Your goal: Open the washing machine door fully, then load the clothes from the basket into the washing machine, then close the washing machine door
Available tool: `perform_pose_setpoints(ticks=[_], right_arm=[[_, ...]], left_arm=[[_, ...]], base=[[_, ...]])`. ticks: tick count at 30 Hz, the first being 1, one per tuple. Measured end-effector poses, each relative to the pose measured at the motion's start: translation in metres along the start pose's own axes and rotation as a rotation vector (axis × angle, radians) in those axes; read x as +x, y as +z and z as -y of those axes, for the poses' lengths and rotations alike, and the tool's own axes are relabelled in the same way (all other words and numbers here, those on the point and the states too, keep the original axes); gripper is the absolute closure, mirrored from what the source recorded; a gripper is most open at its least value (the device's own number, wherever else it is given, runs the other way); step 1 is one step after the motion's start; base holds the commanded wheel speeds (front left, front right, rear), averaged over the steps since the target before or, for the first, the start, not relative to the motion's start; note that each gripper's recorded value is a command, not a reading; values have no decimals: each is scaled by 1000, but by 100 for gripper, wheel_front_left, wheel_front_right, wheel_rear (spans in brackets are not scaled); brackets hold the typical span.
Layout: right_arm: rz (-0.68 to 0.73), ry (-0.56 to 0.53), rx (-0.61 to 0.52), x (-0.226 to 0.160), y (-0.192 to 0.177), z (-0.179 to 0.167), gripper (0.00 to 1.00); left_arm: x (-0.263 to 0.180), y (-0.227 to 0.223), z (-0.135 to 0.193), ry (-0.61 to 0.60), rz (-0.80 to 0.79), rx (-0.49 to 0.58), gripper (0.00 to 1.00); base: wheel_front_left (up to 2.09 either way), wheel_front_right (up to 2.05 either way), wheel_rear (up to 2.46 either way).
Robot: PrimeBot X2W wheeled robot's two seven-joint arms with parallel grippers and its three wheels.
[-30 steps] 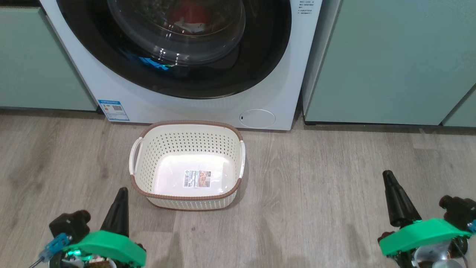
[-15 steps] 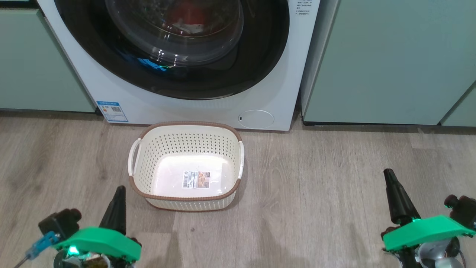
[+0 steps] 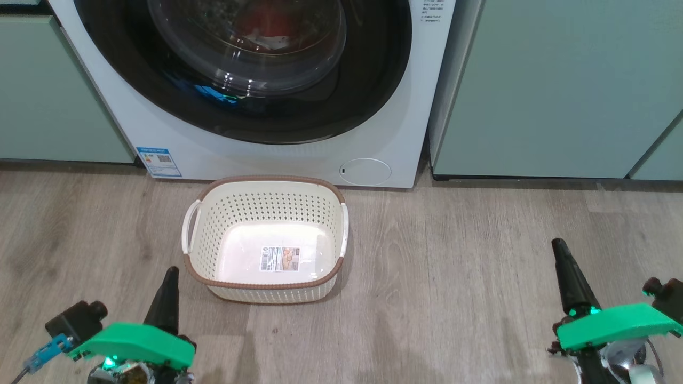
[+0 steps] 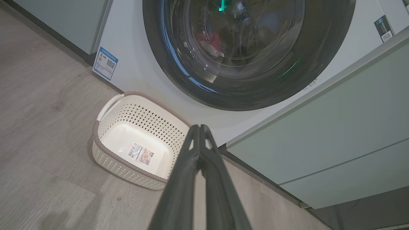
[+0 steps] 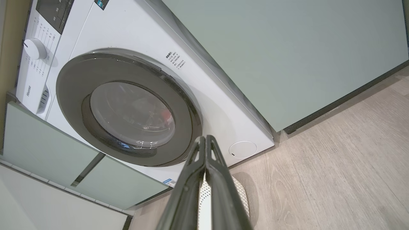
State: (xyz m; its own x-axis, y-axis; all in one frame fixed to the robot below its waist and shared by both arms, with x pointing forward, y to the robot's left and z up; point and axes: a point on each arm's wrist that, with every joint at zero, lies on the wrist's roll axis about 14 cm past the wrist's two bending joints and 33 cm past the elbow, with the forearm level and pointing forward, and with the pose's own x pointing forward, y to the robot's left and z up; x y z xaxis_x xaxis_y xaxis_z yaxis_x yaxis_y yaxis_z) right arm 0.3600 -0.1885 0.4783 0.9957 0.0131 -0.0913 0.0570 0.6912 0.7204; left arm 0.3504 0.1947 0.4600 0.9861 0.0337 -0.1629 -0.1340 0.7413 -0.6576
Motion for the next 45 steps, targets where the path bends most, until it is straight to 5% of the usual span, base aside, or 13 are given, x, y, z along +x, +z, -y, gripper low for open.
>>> perform_pose_setpoints(ticks=[45], right_arm=[[20,-15,497,9,7,7,100]], left_arm=[[14,4,9,-37,-27,-533,100]], base=[[0,0,0]])
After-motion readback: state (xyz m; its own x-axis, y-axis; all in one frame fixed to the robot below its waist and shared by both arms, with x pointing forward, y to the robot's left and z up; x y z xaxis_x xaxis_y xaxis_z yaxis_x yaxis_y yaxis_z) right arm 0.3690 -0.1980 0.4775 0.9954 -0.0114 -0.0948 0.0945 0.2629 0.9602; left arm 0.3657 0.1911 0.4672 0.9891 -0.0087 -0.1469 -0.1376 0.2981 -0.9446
